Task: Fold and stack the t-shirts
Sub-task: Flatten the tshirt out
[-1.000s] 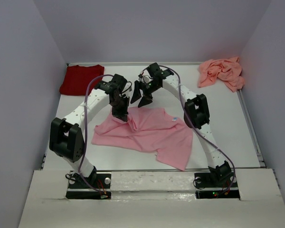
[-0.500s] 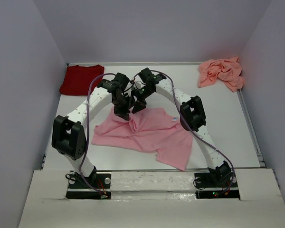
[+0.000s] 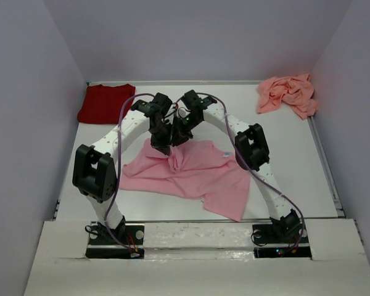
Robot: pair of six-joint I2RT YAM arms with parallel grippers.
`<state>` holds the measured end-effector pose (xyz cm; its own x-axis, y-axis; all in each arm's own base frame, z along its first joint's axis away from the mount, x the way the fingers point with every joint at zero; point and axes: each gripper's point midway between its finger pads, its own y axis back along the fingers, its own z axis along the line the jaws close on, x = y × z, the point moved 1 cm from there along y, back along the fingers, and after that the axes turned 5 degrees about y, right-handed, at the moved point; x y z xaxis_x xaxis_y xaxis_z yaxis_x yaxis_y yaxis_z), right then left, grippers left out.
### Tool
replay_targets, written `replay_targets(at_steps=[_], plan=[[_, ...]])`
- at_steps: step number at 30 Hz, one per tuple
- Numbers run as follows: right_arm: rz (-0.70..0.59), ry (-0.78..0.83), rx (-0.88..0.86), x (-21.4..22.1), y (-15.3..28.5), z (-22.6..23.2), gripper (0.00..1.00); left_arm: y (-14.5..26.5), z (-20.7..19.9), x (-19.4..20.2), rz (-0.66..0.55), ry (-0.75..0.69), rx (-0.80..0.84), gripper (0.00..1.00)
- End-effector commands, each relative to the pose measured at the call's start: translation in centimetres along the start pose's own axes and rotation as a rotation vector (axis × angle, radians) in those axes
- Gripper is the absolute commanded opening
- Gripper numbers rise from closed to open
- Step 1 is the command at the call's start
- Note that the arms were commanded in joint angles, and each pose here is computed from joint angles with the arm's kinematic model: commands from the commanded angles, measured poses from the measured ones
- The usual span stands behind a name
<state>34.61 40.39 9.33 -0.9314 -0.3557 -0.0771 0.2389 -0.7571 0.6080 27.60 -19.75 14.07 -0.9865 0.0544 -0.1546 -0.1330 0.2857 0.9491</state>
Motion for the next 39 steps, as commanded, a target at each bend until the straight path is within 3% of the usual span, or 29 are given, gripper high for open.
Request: replay_targets(at_steps=[1, 9, 18, 24, 33, 39], plan=[[-0.19, 0.082, 0.067, -2.7, 6.7, 2.7, 0.0, 1.1, -0.5, 0.2, -0.007, -0.013, 0.006, 0.0], [-0.391, 0.032, 0.126, -5.4, 15.2, 1.1, 0.0, 1.0, 0.2, 1.0, 0.006, -0.042, -0.011, 0.0], [-0.419, -0.012, 0.183, -2.2, 16.3, 1.1, 0.0, 0.8, 0.8, 1.1, 0.001, -0.074, -0.032, 0.0], [-0.557, -0.053, 0.41, 0.3, 19.9, -0.2, 0.0, 0.9, 0.8, 1.0, -0.01, -0.088, -0.024, 0.0], [-0.866, -0.16, 0.712, 3.3, 27.1, -2.0, 0.0, 0.8, 1.1, 0.3, -0.059, -0.073, -0.012, 0.0], [-0.933, -0.164, 0.852, 2.9, 28.0, -5.1, 0.0, 0.9, 0.8, -2.2, -0.12, -0.048, 0.019, 0.0]])
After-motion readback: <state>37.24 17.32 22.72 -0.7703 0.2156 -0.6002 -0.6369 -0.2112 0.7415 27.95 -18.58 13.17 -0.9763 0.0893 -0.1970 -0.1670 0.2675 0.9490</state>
